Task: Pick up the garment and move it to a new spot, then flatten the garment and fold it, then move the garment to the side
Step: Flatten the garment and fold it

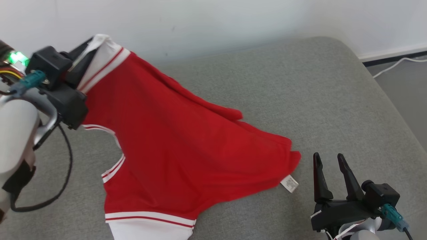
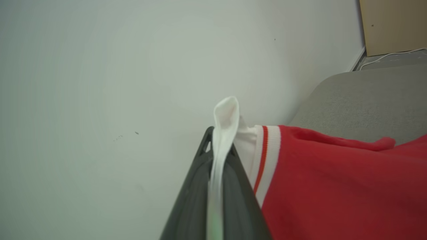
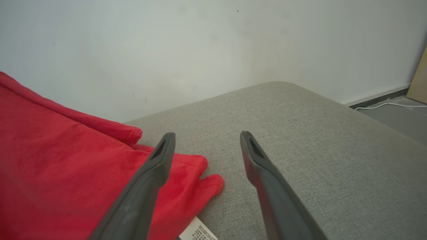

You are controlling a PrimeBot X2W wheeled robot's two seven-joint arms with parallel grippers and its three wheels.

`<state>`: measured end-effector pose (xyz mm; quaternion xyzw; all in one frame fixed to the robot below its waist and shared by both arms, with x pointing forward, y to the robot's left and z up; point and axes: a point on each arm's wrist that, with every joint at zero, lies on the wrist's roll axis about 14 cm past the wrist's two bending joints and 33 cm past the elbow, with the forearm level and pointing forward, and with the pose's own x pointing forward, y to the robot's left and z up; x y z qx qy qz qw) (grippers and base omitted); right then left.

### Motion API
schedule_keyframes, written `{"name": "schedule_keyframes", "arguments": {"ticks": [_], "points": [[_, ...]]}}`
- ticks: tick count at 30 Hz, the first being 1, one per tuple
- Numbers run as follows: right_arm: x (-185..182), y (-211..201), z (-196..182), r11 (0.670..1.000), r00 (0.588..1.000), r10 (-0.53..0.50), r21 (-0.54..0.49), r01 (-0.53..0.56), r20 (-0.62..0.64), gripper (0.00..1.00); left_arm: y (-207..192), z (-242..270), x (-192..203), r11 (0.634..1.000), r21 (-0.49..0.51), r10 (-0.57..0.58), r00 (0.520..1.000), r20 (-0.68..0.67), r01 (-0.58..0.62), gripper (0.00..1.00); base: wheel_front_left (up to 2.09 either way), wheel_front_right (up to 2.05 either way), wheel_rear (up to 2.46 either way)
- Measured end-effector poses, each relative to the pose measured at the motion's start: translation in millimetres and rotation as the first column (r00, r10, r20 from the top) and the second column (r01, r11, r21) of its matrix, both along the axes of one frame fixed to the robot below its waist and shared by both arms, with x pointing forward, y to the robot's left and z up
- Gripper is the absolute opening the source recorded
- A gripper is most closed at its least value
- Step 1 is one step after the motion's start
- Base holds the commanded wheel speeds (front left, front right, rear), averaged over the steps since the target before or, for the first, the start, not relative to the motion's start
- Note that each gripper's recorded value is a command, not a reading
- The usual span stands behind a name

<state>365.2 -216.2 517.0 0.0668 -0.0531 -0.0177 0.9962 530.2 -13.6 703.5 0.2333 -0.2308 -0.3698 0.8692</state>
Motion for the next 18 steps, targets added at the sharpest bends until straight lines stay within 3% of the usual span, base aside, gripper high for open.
{"name": "schedule_keyframes", "arguments": {"ticks": [6,7,8,18], "points": [[-4,-8,-9,1.000,0.999,-0.027,0.000,0.027,-0.031,1.00,7,-11,28,0.999,0.000,0.051,0.999,-0.016,-0.051,0.00,0.00,0.00,0.00],[-4,-9,-10,1.000,0.999,-0.029,0.000,0.029,-0.034,1.00,8,-16,32,0.998,0.003,0.059,0.998,-0.025,-0.059,0.45,0.00,0.00,0.00],[-4,-9,-11,1.000,0.999,-0.031,0.000,0.031,-0.037,1.00,9,-20,35,0.998,0.006,0.069,0.997,-0.033,-0.068,1.00,0.00,0.00,0.00],[3,-9,-16,1.000,0.998,-0.027,0.003,0.027,-0.050,1.00,53,-54,58,0.978,0.014,0.210,0.970,-0.121,-0.210,1.00,0.00,0.00,0.00]]}}
